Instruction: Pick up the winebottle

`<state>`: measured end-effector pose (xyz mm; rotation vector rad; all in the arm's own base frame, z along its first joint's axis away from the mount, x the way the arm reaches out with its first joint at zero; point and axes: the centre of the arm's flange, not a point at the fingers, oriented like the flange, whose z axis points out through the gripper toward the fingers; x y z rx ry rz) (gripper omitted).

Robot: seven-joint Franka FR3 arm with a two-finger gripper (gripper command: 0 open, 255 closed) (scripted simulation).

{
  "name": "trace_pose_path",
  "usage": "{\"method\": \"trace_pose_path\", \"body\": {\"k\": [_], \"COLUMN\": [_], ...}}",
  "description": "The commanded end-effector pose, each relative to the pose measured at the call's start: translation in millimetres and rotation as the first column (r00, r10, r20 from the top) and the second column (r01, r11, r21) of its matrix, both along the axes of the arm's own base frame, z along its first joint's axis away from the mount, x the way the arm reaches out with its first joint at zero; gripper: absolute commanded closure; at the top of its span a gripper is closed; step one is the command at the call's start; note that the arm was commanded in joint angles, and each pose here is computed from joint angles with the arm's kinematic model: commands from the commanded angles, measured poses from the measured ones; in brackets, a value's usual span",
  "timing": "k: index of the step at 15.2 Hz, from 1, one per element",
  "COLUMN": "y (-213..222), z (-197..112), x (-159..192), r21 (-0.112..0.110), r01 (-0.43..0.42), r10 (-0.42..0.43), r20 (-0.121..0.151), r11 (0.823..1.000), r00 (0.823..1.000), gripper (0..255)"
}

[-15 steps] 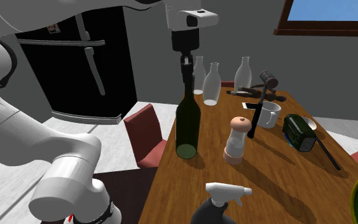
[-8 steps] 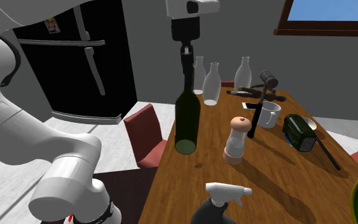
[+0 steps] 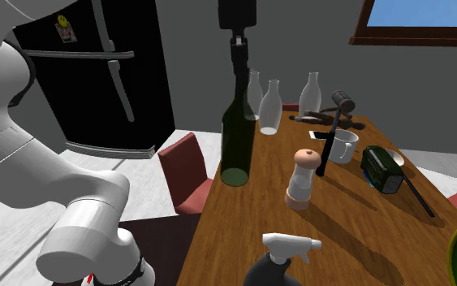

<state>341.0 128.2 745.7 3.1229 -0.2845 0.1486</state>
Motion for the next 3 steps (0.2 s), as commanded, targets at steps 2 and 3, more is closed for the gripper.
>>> {"method": "trace_pose_path", "body": {"k": [2,3], "y": [-0.1,0.0], "z": [11.7,11.7], "x": [-0.3,-0.3], "r21": [0.0,0.0], "r01": [0.0,0.0], "r10": [0.0,0.0], "r20": [0.0,0.0], "r11": [1.0,1.0], "r00": [1.0,1.0], "gripper": [255,255]}}
